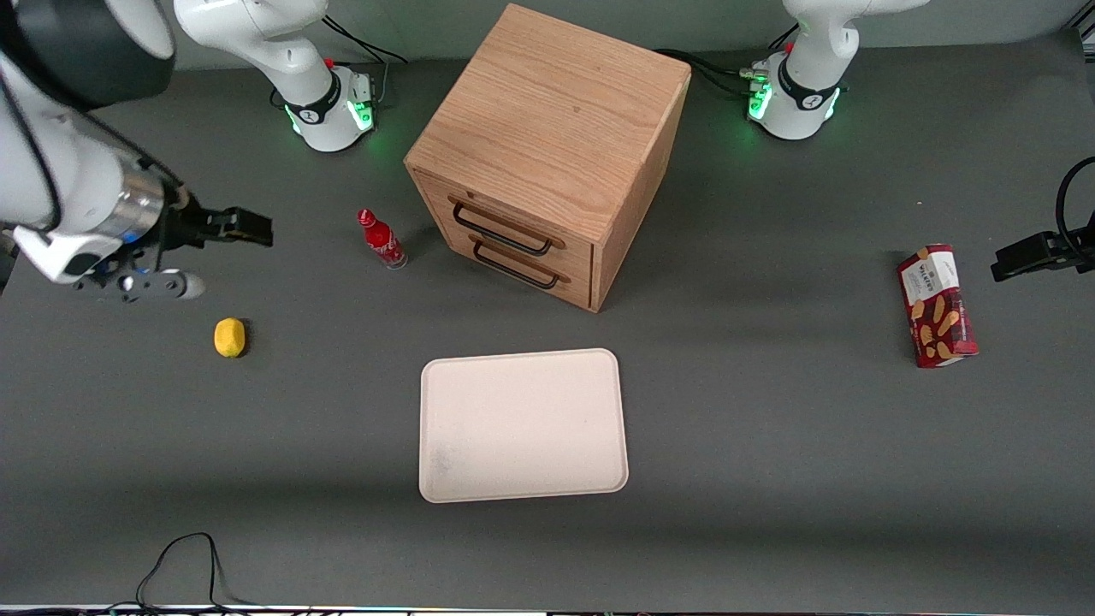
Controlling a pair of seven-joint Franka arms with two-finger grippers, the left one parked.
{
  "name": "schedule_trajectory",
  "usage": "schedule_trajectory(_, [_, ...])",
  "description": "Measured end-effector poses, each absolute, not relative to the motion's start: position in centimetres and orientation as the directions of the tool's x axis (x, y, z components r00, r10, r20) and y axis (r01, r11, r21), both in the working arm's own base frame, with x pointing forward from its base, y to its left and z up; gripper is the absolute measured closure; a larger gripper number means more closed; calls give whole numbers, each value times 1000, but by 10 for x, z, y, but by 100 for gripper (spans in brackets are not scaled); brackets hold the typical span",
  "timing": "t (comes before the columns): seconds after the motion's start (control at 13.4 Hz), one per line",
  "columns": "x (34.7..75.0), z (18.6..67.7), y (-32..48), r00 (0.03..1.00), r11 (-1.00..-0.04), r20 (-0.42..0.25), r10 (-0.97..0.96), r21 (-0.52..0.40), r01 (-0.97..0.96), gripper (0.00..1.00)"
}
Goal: Place coke bottle on tray
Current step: 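Move the open right gripper over the red Coca-Cola bottle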
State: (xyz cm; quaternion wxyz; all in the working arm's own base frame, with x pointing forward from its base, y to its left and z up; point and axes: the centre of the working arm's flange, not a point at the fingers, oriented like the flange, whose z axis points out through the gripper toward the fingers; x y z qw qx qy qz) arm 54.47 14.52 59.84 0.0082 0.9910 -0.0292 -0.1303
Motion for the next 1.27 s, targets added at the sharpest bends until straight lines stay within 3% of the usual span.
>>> schedule_trajectory(0.45, [474, 650, 195, 964, -997, -258, -62, 53, -50, 0])
schedule_trajectory(0.67, [477, 613, 204, 957, -997, -284, -63, 67, -46, 0])
schedule_trajectory(1.27, [460, 490, 196, 966, -997, -247, -76, 43, -68, 0])
